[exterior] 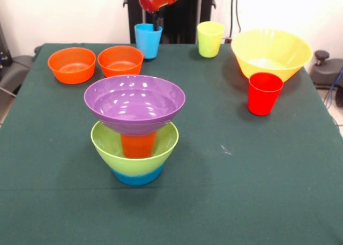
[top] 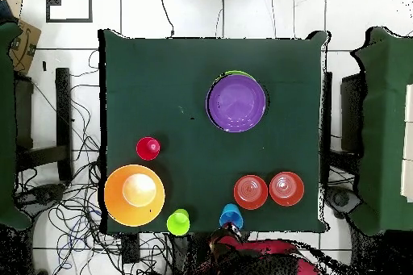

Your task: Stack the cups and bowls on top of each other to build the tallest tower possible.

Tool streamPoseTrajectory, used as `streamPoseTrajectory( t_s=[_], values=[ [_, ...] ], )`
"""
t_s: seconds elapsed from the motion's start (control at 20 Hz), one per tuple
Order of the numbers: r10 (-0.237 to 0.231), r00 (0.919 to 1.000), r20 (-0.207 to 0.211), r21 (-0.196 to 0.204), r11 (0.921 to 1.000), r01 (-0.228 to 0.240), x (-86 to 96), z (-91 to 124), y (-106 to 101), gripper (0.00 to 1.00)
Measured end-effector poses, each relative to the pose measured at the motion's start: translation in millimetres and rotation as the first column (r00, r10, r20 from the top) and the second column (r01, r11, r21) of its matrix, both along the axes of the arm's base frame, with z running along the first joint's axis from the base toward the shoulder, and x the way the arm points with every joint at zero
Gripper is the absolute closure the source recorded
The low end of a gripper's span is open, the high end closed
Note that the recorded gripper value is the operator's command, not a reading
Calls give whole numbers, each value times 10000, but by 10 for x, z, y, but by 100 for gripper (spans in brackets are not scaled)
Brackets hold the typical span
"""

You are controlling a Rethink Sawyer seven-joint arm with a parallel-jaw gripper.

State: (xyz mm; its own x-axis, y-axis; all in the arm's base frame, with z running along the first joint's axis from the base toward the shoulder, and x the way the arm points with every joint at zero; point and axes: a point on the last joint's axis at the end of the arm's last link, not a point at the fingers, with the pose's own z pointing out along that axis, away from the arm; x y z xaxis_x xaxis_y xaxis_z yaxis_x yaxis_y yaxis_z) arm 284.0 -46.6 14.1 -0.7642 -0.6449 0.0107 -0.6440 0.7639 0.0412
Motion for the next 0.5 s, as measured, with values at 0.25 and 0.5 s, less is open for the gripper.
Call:
streamPoseTrajectory(
  t_s=[0.25, 0.5],
  values=[
    [-141, 9973, 721, -265, 9995, 160, 267, 173, -153, 100],
    [-101, 9938, 1110, -404, 9991, 147, 406, 268, -205, 100]
  ],
)
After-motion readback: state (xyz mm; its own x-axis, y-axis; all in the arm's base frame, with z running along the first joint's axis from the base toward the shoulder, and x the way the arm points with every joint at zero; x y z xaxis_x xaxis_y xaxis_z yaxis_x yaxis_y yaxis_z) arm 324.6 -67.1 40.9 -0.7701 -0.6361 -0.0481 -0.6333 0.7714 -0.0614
